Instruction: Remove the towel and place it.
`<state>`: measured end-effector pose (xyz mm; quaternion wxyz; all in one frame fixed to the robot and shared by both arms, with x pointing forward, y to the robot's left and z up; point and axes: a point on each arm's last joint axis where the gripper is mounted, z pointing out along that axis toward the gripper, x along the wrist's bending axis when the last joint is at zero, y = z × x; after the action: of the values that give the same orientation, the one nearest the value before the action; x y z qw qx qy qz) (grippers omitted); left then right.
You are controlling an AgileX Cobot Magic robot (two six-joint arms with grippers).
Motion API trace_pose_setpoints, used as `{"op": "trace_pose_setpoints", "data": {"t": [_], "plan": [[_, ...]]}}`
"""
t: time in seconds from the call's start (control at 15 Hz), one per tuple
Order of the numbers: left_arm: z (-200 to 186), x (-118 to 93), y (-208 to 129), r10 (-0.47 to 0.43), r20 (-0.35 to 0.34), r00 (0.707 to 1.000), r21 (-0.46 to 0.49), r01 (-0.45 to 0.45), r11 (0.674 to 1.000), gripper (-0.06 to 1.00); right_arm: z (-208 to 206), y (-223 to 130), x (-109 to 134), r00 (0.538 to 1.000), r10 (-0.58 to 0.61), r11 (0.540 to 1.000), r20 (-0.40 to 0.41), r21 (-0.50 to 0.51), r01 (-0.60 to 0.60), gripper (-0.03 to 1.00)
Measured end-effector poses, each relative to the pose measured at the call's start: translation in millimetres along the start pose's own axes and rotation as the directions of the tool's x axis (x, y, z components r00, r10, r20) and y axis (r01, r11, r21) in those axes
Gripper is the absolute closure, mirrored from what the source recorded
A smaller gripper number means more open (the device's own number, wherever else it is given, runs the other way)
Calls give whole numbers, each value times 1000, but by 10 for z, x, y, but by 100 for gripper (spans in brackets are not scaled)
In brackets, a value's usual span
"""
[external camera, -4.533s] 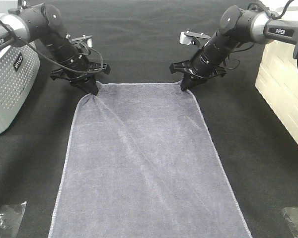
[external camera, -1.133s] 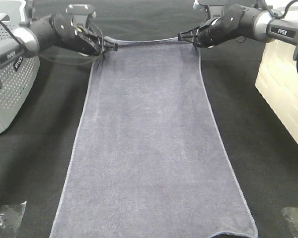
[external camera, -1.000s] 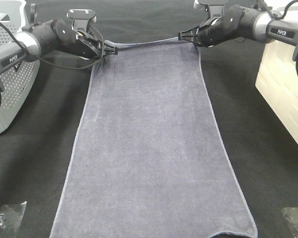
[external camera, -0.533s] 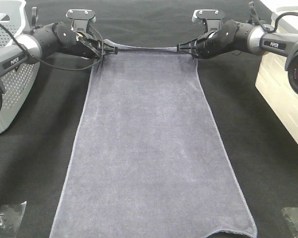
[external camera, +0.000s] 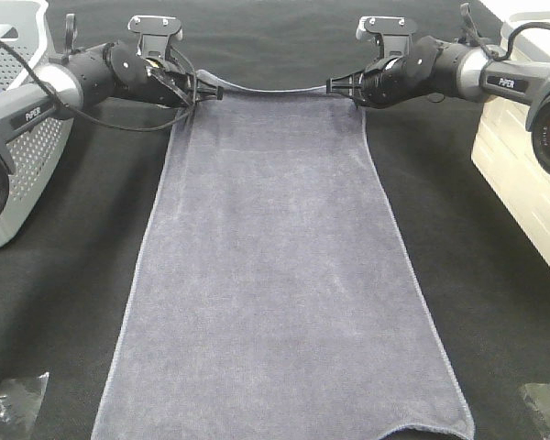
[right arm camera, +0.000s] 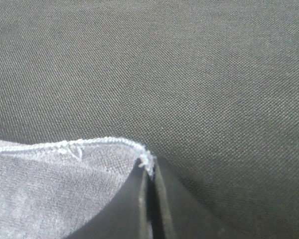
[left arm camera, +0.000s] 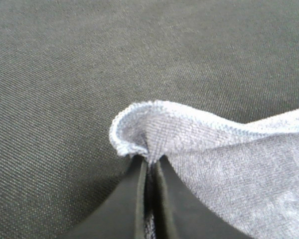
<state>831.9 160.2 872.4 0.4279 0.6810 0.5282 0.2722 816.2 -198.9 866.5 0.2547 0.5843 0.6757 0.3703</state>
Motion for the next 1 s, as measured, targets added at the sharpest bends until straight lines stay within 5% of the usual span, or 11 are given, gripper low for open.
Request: {"op": "trace_pose_setpoints", "data": {"t": [0.33,0.67,0.8,1.0], "plan": [[14,3,-25,3,-1,1000,3,-3,1000,89,0,3,10,999,39,999,-12,-2,-39,87],[16,14,0,6,-13,1000,-30,-6,1000,59,-1,4,5,999,43,999,-12,-2,-43,50],[15,18,12,7,-17,1000,-43,-8,999,47,-2,5,-18,999,46,999,-9,-3,-46,44],[15,27,18,32,-28,999,-49,-34,998,42,-12,12,-144,998,66,998,7,-6,-66,42]]}}
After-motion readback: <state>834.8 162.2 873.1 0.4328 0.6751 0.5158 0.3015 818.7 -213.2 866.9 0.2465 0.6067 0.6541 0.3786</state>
